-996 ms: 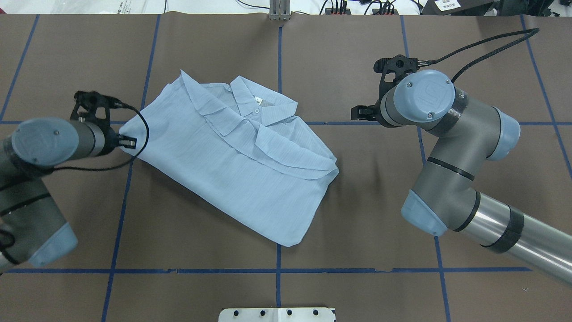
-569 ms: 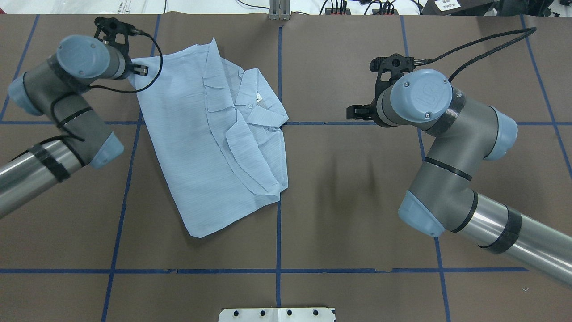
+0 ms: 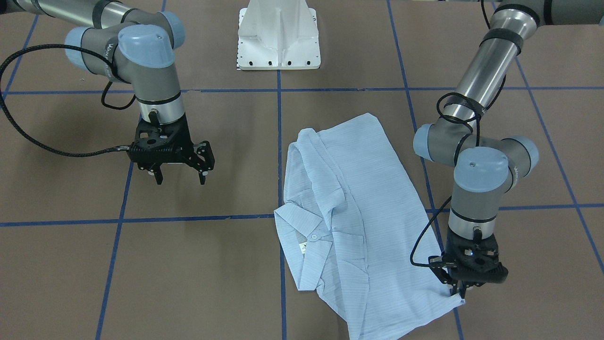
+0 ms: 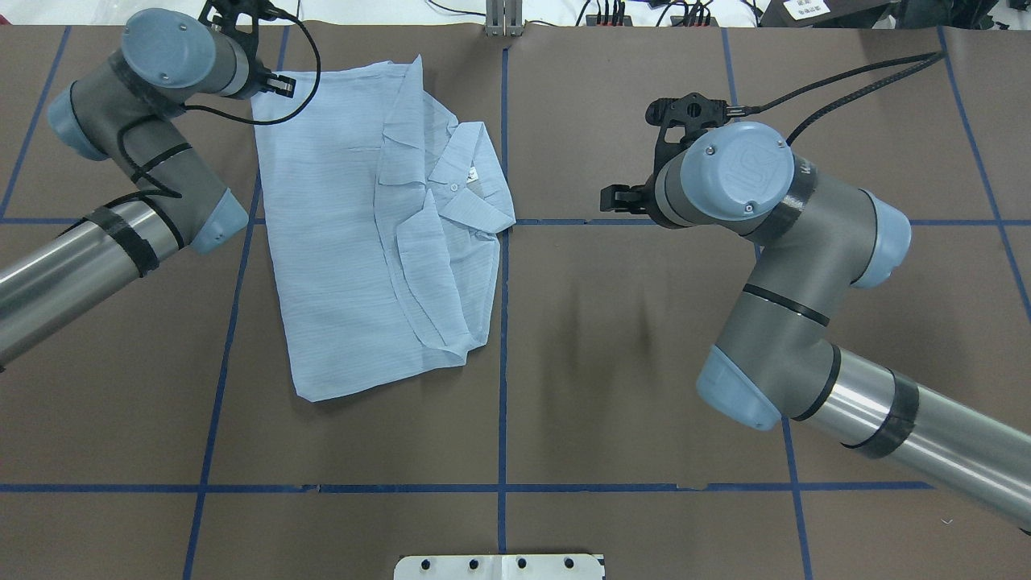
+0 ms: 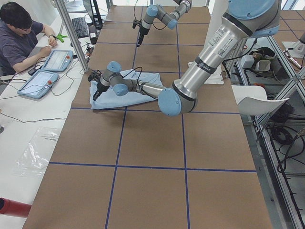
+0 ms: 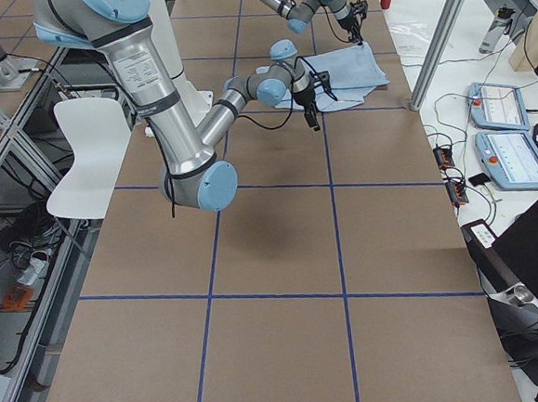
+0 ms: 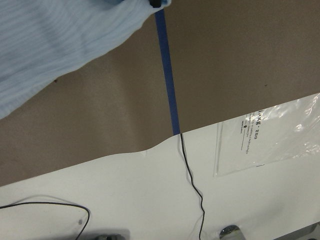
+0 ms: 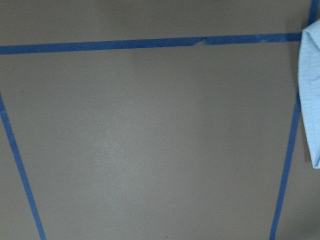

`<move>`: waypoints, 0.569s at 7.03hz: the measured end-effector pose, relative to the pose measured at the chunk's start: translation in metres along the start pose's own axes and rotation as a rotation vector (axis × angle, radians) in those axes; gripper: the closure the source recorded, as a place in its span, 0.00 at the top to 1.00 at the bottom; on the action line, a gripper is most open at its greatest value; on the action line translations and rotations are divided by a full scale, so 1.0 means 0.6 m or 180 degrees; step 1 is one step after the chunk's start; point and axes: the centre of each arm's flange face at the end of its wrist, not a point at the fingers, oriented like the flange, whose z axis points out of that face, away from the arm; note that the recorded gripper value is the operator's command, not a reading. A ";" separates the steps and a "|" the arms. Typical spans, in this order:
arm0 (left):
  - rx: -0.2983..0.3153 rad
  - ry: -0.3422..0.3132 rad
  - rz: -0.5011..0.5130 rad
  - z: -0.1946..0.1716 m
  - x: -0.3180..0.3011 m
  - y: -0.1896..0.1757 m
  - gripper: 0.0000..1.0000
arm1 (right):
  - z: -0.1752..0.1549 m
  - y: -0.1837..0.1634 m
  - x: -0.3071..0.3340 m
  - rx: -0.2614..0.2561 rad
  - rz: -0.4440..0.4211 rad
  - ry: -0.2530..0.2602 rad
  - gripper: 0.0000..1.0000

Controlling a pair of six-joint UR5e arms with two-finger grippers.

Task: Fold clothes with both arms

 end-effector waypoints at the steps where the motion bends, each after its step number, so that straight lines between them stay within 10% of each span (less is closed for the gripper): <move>1: 0.0003 0.0138 0.0016 -0.019 -0.005 0.012 1.00 | 0.004 0.006 -0.055 -0.0022 0.0336 -0.0049 1.00; 4: 0.0023 0.0231 -0.0035 -0.044 -0.017 0.037 1.00 | 0.070 0.036 -0.211 0.0175 0.1097 0.0075 0.92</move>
